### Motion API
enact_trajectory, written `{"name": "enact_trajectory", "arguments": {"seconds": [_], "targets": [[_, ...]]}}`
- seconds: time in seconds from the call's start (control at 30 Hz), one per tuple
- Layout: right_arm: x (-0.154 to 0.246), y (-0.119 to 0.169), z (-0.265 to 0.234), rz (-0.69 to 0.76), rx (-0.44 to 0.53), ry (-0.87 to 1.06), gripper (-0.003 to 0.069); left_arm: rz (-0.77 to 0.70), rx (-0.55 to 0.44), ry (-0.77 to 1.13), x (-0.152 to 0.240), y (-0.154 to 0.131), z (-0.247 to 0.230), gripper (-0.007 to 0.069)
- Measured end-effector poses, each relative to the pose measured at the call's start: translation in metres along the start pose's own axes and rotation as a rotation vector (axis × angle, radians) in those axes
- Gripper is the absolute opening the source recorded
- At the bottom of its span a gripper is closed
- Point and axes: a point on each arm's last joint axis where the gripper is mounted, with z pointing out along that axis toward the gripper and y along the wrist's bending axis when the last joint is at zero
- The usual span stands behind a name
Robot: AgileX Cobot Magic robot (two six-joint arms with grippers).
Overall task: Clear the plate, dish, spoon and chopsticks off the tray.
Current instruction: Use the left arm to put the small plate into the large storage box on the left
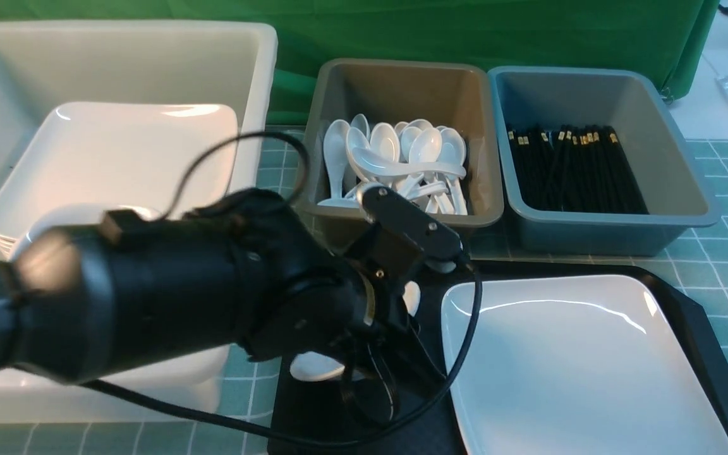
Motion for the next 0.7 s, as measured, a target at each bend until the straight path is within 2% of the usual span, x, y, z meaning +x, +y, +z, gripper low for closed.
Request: {"name": "enact_trajectory", "arguments": {"seconds": [0.1,0.43,0.6,0.7], "targets": [[0.000,0.000,0.000,0.000,0.000,0.000,0.0076,-0.017,0.008,-0.021,-0.001,0.000,-0.011,0.0017],[0.000,0.000,0.000,0.000,0.000,0.000,0.0085,-0.077,0.040,-0.236,-0.034,0.005,-0.106,0.0017],[0.000,0.000,0.000,0.000,0.000,0.000,0.0088,-0.102,-0.083,-0.296,-0.044,0.031,-0.160,0.0017],[0.000,0.000,0.000,0.000,0.000,0.000,0.0089,-0.190,-0.244,-0.217,-0.031,0.068,-0.181,0.0017]]}}
